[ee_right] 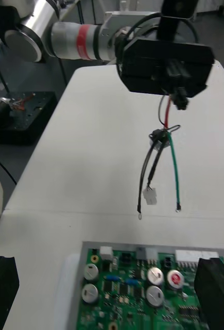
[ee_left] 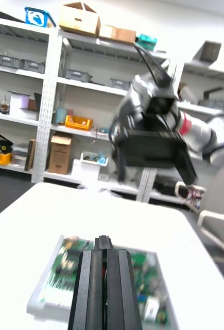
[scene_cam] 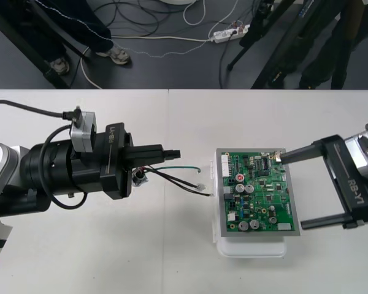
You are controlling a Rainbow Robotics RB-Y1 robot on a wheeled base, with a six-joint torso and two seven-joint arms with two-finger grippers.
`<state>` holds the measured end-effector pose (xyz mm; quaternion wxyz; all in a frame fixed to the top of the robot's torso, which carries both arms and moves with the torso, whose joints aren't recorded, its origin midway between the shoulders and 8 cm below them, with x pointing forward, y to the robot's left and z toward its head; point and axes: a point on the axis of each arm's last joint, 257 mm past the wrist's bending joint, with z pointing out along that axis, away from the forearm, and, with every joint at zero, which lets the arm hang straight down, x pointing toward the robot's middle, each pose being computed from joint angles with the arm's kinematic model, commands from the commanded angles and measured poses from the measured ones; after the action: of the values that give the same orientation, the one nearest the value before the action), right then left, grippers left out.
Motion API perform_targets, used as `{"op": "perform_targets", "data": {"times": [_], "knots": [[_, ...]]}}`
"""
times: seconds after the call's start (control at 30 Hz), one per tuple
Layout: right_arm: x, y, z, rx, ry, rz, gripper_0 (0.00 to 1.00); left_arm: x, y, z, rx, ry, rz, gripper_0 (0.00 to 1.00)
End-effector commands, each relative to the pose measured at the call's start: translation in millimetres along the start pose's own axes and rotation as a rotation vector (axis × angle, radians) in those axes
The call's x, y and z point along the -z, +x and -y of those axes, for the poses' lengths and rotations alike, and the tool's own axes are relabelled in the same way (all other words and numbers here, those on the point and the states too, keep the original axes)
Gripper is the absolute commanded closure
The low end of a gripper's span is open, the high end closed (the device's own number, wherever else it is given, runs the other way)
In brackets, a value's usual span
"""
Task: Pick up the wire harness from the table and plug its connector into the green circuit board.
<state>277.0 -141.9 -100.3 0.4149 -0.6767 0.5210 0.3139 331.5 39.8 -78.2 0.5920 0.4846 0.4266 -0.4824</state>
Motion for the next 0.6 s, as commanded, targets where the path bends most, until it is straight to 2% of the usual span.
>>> {"op": "perform_targets", "data": {"times": [0.03, 0.6], "knots": [[34, 13, 32, 0.04, 0.085, -0.142, 0.0, 25, 18, 13, -0.006, 0.051, -0.035, 1.0], [74, 83, 51, 0.132, 0.165, -0.565, 0.0, 38, 87, 14, -0.063, 0.081, -0.012, 1.0]]}}
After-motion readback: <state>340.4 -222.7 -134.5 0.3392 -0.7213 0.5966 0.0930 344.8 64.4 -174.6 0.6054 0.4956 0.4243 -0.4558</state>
